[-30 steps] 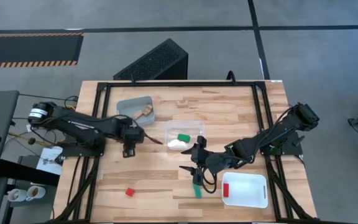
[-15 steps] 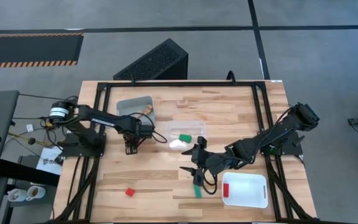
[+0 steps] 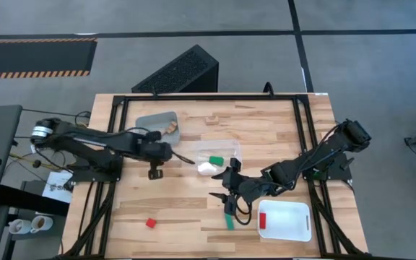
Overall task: Sort & place blocks by color
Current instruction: Put the top red block into the white bin
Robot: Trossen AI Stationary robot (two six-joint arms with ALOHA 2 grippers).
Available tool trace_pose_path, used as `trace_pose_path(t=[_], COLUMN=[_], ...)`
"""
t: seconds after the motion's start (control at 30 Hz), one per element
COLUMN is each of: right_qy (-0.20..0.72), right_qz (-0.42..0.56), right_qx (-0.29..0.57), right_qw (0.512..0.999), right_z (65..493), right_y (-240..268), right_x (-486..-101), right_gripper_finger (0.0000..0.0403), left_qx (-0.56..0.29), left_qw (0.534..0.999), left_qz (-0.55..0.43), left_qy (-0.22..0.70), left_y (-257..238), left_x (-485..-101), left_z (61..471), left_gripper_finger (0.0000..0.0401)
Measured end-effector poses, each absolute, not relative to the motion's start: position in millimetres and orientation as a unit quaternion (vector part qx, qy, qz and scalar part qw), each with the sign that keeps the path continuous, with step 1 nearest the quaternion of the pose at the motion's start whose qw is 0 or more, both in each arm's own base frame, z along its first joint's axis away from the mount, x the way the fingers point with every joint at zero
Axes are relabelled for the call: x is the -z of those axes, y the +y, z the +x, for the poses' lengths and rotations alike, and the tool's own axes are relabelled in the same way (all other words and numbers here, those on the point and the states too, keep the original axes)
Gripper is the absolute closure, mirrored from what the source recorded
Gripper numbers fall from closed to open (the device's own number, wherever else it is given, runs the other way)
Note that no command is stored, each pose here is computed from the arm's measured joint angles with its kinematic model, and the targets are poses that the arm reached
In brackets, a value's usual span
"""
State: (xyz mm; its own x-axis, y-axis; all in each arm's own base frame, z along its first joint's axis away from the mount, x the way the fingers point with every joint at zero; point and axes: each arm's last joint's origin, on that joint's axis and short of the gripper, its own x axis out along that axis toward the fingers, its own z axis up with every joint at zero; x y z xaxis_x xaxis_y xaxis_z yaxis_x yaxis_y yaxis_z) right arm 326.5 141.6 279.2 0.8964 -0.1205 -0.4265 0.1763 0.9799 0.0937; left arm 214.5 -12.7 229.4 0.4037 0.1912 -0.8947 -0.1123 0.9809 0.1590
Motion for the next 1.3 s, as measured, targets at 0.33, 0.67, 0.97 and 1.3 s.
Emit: trace_pose_path(t=[0.33,0.67,0.97,1.3], right_qy=[0.186,0.097,-0.027,-0.009], right_qz=[0.053,0.042,0.125,0.043], right_qx=[0.153,0.096,-0.020,0.074], right_qw=[0.969,0.990,0.992,0.996], right_z=[345.9,373.6,399.4,397.5], right_y=[123.0,110.0,96.4,103.0], right_x=[-268.1,-259.5,-238.6,-230.5], right_gripper_finger=[0.0118,0.0118,0.0118,0.0118], left_qx=[0.059,0.091,0.109,0.041], left_qw=[0.995,0.988,0.987,0.998], left_qz=[-0.001,-0.051,-0.026,-0.018], left_qy=[0.080,-0.114,-0.119,-0.054], left_y=[-48.2,-48.5,-51.2,-45.6], left_x=[-257.5,-227.1,-222.0,-210.1], left_z=[202.8,194.2,199.9,203.2], left_gripper_finger=[0.0364,0.0364,0.0364,0.0359])
